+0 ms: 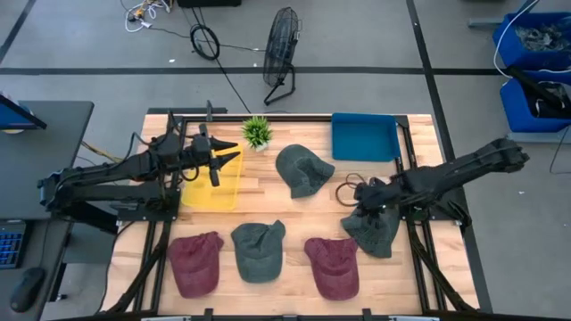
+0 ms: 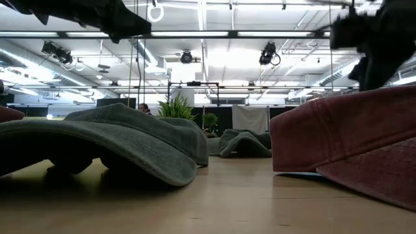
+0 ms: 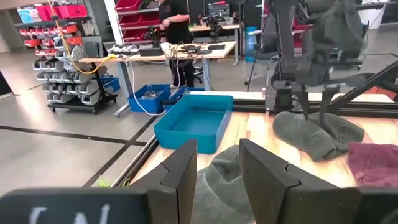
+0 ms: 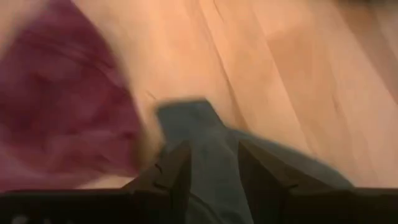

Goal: Pick & Place hat
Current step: Put the bottom right gray cap into the blue bin

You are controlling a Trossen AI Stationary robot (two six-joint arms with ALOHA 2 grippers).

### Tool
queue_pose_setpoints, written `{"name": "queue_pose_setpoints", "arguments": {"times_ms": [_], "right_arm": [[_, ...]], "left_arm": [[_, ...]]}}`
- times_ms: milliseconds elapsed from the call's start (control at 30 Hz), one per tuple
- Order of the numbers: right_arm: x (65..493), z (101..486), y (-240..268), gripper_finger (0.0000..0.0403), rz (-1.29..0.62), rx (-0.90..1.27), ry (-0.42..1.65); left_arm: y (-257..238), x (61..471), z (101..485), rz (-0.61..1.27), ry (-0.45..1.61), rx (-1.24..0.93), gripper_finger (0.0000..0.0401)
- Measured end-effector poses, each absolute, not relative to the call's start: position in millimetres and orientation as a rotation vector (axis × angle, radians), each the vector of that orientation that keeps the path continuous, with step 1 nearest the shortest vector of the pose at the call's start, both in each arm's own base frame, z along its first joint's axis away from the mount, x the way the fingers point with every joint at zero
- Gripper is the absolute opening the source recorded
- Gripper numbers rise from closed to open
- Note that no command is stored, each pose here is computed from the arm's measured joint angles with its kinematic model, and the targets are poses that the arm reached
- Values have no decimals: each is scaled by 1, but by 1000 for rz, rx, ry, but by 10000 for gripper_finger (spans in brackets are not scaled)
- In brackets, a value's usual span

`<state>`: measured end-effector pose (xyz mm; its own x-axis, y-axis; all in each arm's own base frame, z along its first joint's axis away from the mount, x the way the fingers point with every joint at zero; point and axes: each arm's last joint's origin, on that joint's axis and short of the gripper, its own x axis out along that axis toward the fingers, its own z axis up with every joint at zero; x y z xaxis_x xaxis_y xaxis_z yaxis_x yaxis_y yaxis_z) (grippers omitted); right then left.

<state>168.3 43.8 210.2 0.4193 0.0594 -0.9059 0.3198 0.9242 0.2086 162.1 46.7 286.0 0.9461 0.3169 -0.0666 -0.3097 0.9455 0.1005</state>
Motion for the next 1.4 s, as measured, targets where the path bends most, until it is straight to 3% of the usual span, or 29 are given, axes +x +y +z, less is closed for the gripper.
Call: {"name": "queue_pose_setpoints", "arguments": {"times_ms": [300, 633, 833, 967, 1200, 1400], "right_arm": [[166, 188, 47, 135, -243, 457, 1413], [164, 182, 44, 133, -276, 352, 1473], [171, 173, 46, 84, -220, 267, 1507], [177, 170, 48, 14, -186, 239, 1478], [171, 179, 44, 14, -295, 281, 1422], [179, 223, 39, 11, -364, 256, 1213]], "left_arm": [[47, 162, 286, 320, 86, 83, 124], [47, 162, 283, 318, 117, 78, 124], [46, 161, 279, 317, 148, 58, 124], [46, 161, 279, 317, 147, 47, 124], [46, 161, 279, 317, 146, 47, 124], [46, 161, 280, 317, 144, 47, 124]]}}
